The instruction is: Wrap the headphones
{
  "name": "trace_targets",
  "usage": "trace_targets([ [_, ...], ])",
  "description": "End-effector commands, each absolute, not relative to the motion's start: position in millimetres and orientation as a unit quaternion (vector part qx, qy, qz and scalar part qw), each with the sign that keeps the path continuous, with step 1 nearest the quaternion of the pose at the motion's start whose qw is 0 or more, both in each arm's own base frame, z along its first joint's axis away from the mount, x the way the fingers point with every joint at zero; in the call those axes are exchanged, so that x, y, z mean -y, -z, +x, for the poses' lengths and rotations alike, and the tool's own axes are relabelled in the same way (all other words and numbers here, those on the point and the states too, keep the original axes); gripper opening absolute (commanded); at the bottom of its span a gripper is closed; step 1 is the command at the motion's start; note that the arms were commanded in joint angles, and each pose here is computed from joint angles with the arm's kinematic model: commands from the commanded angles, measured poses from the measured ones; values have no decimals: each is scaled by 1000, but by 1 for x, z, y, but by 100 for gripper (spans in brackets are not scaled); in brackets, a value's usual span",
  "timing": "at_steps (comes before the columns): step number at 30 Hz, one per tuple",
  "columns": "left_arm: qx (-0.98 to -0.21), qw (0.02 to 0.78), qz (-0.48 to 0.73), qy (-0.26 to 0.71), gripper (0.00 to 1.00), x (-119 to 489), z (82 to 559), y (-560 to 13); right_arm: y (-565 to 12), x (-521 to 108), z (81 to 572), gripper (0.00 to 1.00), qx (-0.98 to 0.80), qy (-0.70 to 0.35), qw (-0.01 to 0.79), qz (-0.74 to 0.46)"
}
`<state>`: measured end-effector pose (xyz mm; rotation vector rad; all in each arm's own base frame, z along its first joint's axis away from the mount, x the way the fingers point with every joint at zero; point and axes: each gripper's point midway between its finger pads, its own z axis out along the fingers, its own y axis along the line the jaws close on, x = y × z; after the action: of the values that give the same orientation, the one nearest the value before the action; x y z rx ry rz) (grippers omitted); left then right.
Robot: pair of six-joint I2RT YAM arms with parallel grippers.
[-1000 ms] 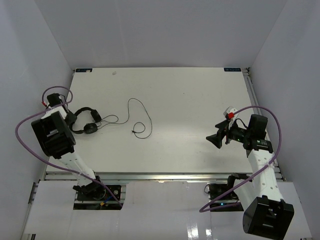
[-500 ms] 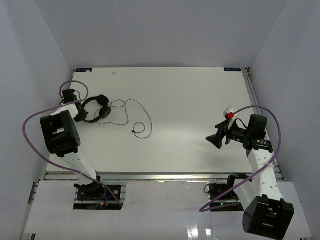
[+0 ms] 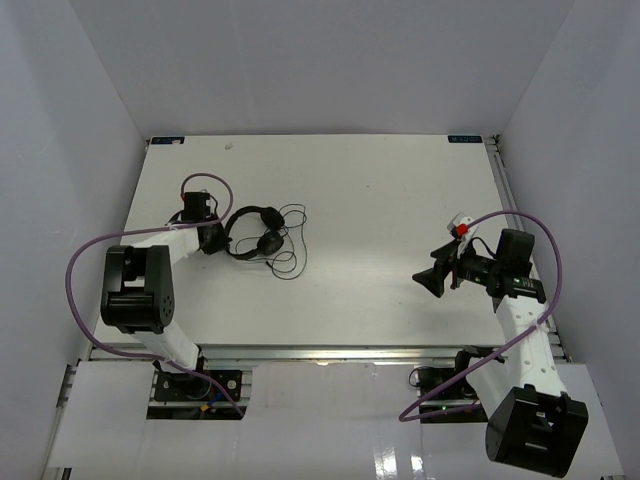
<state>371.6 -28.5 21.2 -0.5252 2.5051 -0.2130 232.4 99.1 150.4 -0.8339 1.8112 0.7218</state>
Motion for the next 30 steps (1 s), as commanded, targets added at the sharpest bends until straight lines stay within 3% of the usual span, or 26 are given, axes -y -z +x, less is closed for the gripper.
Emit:
trace_targets([
  [1, -966, 167, -191, 59, 21, 39, 314, 28, -157, -98, 237, 90, -738, -293, 498, -349],
  [4, -966, 180, -182, 42, 36, 33, 325, 23, -156, -97, 237, 90, -739, -294, 496, -347],
  [12, -974, 196, -115, -21, 53, 10, 362, 18, -155, -97, 237, 90, -741, -298, 494, -344],
  [16, -980, 177, -84, -35, 52, 6, 370, 23, -154, -96, 238, 90, -742, -296, 494, -343],
  [22, -987, 145, -70, -20, 40, 13, 359, 37, -154, -95, 238, 90, -744, -295, 493, -341],
  [30, -991, 122, -46, -3, 40, 31, 333, 42, -153, -94, 239, 90, -745, -296, 493, -339],
])
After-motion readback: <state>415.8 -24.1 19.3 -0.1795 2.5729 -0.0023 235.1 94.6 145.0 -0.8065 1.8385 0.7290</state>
